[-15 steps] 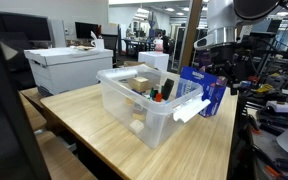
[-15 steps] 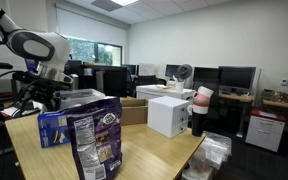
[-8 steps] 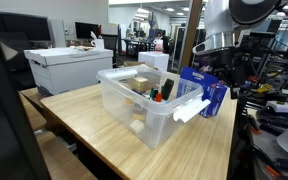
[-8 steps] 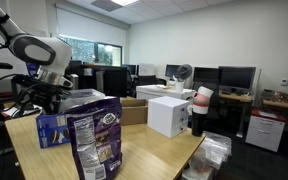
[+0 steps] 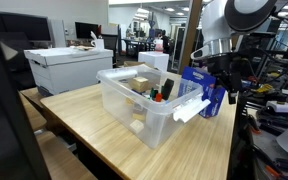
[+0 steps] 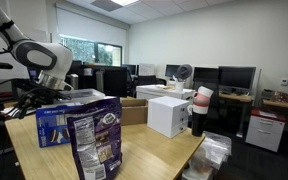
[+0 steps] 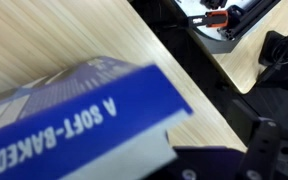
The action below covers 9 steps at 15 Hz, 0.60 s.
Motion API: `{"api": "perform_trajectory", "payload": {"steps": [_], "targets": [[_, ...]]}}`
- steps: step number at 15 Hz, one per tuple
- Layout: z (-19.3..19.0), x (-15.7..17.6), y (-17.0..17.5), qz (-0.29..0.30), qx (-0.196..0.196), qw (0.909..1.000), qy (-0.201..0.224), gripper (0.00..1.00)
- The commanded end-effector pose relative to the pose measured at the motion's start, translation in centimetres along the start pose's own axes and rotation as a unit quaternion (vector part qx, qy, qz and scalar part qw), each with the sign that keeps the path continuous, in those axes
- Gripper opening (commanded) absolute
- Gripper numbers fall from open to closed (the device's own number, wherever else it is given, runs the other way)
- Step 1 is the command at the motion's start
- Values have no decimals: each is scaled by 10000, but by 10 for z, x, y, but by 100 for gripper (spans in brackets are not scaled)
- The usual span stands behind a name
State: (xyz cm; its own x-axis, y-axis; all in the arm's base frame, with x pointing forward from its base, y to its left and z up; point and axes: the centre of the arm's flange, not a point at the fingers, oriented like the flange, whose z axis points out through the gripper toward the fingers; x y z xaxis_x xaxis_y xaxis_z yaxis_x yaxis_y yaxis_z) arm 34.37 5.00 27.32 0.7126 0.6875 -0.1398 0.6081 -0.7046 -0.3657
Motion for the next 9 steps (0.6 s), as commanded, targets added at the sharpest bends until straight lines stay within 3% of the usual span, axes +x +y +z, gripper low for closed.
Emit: {"api": "perform_trajectory", "payload": {"steps": [1, 6, 7, 9], "targets": [[15, 6, 5, 196, 13, 9998, -60, 73], [16, 9, 8, 250, 8, 9996, -92, 34], [15, 10, 8, 254, -12, 9997, -71, 20], [14, 10, 9, 262, -42, 9996, -50, 7]]}}
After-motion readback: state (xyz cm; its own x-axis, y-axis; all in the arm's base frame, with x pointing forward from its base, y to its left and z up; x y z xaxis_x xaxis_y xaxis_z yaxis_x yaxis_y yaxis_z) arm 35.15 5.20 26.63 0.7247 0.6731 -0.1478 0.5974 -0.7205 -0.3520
